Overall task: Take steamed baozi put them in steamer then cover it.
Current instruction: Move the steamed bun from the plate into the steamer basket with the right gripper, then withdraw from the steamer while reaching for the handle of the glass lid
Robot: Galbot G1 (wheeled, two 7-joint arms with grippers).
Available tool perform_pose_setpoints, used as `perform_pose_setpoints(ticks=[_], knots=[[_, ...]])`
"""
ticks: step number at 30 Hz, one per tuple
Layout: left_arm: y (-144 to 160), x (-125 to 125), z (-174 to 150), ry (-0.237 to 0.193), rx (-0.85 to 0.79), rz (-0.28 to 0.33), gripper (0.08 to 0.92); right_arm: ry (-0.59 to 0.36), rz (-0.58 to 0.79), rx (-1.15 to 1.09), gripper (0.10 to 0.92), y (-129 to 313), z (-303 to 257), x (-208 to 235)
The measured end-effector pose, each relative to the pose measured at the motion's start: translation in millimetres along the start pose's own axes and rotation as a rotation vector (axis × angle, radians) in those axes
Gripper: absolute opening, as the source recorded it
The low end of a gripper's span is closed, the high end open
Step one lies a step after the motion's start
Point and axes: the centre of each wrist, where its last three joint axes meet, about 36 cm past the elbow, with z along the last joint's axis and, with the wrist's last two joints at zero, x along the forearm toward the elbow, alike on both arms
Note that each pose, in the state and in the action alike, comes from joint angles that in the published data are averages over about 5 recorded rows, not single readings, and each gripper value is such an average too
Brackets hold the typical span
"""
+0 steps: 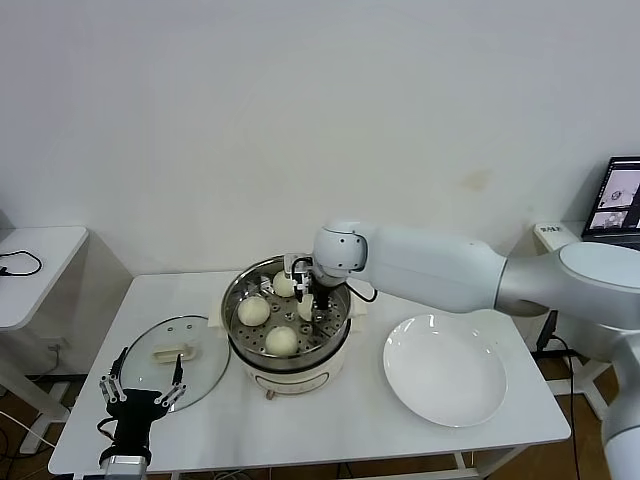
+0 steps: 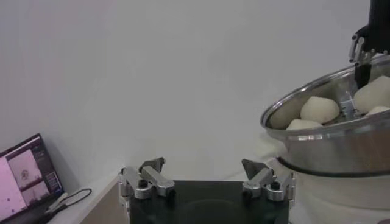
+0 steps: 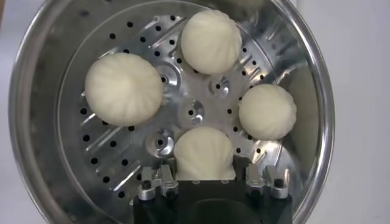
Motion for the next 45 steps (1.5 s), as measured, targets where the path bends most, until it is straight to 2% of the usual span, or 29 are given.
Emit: perform_pose_setpoints(ticks=[8, 15, 20, 26, 33, 40, 45], knots=[[1, 1, -2, -0.002, -0.001, -0.002, 0.823, -0.016, 0.011, -0.005, 0.803, -1, 4, 13], [3, 0, -3, -0.012, 0.001, -0.006, 0.823, -0.057, 0.053, -0.013, 0.823, -1, 17, 41], [0, -2, -1, -0.022, 0.013, -0.005, 0.823, -0.133, 0.122, -0.049, 0.823, 11, 36, 57], [-6, -4, 4, -0.039, 0.034, -0.010, 0.823, -0.278, 0.271, -0.134, 0.823, 39, 70, 55], [-12, -5, 9, -0.063, 0.069, -0.031, 0.823, -0.524, 0.468, -0.303, 0.823, 81, 108, 36], [-19, -2, 19, -0.049, 0.088, -0.028, 0.823, -0.766, 0.665, -0.517, 0.823, 125, 159, 8], [-22, -3, 26, -0.038, 0.078, -0.025, 0.823, -0.893, 0.790, -0.680, 0.823, 166, 201, -14]])
